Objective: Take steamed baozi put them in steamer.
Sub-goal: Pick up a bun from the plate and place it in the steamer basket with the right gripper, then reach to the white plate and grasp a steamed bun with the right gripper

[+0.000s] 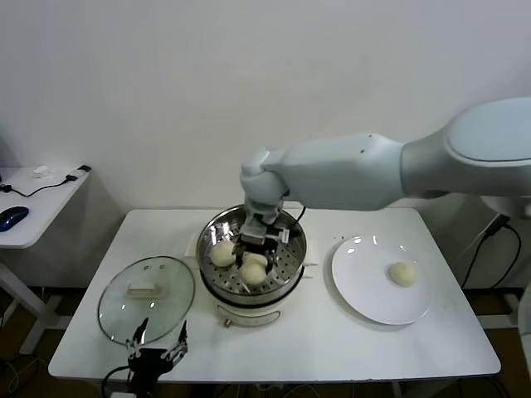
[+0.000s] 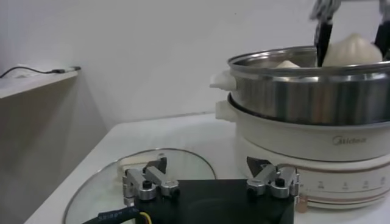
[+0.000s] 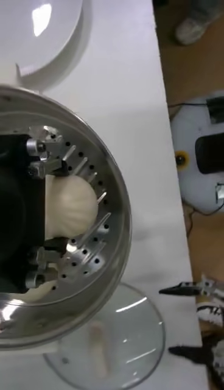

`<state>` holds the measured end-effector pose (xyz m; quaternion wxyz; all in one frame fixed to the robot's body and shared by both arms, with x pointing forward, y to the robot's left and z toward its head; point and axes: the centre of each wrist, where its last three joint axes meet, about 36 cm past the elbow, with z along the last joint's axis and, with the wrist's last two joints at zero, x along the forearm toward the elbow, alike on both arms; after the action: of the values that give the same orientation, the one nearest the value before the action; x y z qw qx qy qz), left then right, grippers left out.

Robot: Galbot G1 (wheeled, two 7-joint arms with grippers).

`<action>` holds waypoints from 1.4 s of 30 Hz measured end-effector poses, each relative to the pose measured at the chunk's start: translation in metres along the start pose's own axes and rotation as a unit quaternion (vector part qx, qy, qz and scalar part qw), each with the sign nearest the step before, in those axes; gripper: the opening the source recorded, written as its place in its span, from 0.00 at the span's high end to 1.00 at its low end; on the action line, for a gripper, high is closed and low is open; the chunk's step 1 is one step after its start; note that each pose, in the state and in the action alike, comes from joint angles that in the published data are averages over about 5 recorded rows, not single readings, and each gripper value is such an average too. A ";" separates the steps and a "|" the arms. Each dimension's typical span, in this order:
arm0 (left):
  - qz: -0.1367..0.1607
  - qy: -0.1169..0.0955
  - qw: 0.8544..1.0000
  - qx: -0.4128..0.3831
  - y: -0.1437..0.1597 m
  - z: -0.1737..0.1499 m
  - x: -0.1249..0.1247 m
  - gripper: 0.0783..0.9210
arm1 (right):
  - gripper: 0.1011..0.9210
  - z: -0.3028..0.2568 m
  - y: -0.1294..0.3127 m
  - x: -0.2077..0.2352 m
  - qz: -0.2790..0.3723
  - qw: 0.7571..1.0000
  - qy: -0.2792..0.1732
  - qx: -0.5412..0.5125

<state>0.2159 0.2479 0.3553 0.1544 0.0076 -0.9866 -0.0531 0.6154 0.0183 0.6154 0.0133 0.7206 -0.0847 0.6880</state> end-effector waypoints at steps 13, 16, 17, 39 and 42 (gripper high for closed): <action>0.000 -0.001 1.000 -0.001 0.000 -0.001 0.001 0.12 | 0.13 0.007 -0.008 -0.022 0.005 0.999 -0.014 0.031; 0.001 -0.002 1.000 -0.001 0.000 -0.002 0.002 0.12 | 0.12 0.011 -0.004 -0.013 0.009 0.999 -0.018 0.025; 0.001 -0.002 1.000 -0.001 0.000 -0.002 0.003 0.12 | 0.12 0.013 -0.001 -0.008 0.010 1.000 -0.018 0.020; -0.001 -0.008 1.000 0.003 -0.002 -0.004 0.002 0.12 | 0.12 0.105 0.330 0.106 0.043 0.885 0.065 -0.460; -0.002 -0.007 1.000 0.004 -0.003 -0.004 0.001 0.12 | 0.12 0.104 0.375 0.086 0.042 0.853 0.070 -0.515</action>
<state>0.2159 0.2449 0.3590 0.1471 0.0096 -0.9878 -0.0495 0.6686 -0.3745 0.6590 0.3596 0.5561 -0.4564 0.5943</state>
